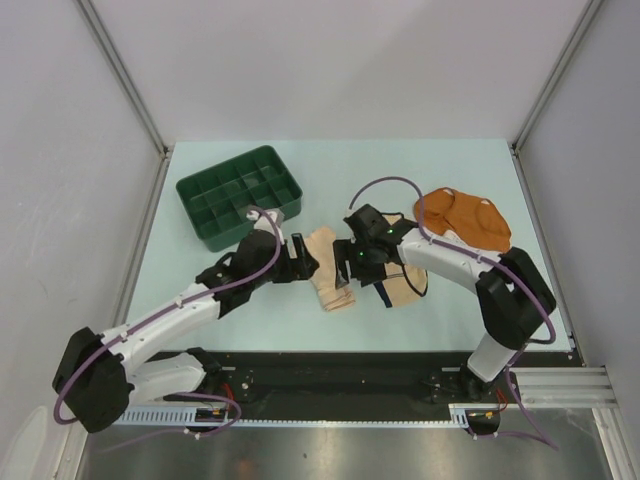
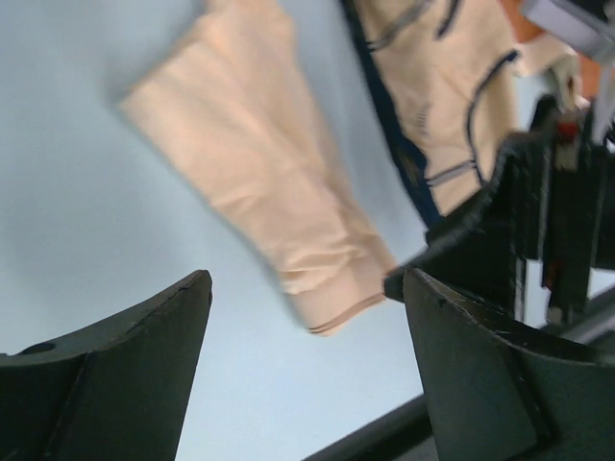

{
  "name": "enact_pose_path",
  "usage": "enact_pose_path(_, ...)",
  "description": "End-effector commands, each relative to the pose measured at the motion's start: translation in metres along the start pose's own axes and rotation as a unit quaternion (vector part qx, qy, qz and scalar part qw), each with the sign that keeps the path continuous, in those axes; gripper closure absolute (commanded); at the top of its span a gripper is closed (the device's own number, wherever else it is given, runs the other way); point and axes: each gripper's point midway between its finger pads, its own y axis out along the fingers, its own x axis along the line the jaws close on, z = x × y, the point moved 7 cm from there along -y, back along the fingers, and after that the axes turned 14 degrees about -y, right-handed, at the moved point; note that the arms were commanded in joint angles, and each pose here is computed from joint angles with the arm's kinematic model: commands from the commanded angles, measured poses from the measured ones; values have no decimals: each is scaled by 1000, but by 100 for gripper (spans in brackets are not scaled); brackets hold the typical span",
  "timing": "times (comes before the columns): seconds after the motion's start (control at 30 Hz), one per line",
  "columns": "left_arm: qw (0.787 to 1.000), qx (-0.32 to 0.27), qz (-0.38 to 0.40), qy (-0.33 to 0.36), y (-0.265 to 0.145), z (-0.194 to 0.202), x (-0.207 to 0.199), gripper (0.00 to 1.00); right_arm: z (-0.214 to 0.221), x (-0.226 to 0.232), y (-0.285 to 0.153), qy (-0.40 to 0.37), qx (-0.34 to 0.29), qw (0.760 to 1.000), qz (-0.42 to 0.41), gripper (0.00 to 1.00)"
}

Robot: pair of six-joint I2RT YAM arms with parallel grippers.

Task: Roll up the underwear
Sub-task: Fold the underwear at the center of the board.

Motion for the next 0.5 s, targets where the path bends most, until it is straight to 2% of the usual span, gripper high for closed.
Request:
enact_pose_path(0.0, 999, -8, -37, -7, -8, -6, 31, 14, 2, 6, 20, -1, 7, 1000, 6, 26)
enact_pose_path(0.13, 998, -20, -49, -16, -10, -14, 44, 15, 4, 2, 27, -2, 12, 1000, 28, 27)
enact_pose_path(0.23, 998, -25, -56, -20, -6, -18, 51, 21, 6, 3, 31, -9, 17, 999, 32, 29)
enact_pose_path(0.47, 996, -12, -86, -20, 22, -28, 57, 24, 12, 10, 36, -24, 24, 999, 30, 41)
